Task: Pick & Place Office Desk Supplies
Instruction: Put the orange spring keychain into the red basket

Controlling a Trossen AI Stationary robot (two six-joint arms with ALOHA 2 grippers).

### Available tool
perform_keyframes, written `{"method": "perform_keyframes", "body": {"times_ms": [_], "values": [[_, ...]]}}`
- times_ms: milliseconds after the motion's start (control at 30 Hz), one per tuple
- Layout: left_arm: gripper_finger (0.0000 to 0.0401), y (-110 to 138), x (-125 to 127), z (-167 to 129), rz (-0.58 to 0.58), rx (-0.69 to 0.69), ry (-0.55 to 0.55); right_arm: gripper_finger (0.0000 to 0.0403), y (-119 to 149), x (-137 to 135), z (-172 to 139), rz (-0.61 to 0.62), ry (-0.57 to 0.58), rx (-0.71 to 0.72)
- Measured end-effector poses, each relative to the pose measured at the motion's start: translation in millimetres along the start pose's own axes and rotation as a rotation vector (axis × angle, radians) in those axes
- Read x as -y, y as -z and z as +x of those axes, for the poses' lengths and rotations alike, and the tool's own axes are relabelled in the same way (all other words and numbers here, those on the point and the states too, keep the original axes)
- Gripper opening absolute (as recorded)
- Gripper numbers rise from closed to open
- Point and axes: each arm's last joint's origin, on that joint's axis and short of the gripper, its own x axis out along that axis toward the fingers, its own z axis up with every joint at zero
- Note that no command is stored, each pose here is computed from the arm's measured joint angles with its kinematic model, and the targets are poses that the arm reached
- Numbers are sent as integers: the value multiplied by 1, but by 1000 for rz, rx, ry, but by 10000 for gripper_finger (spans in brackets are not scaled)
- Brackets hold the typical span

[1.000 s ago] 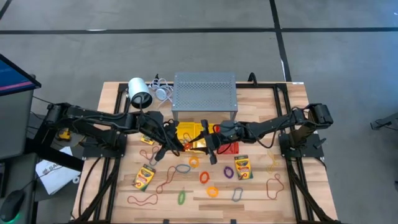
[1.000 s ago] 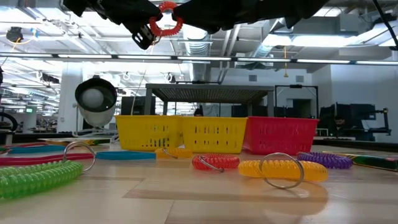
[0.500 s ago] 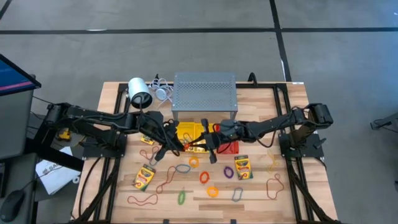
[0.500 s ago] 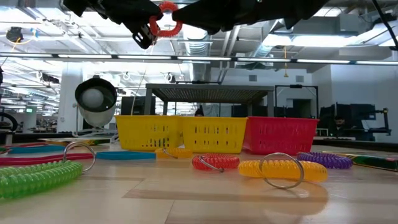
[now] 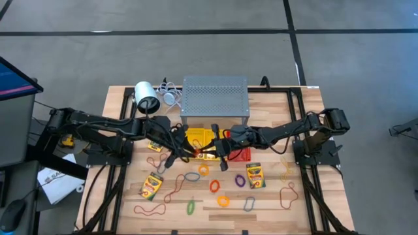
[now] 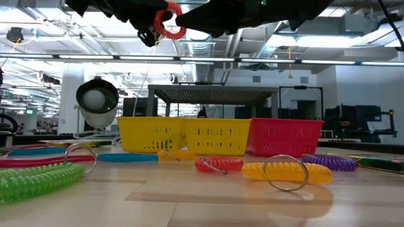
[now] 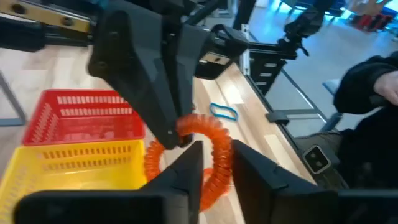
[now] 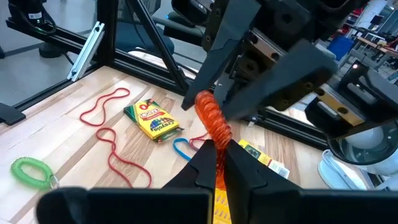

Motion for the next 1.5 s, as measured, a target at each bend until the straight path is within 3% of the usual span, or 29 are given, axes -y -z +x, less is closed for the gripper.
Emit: {"method": "perform_keyframes", "body": {"times_ms": [167,333,867,1267,1500], "values": [[141,0,0,0,5,3,-5,9,0,0,0,0,0,-1],[169,-3,1,-3,22,24,-8,9,-2,1,-4,-6,3,-18],[171,-12,13,-44,115,115,-40,9,-28,22,-55,15,31,-111],[168,40,18,-86,103,348,-101,9,-20,32,-86,86,61,-192],[167,63,16,-90,66,376,-160,9,1,28,-110,177,98,-231]]}}
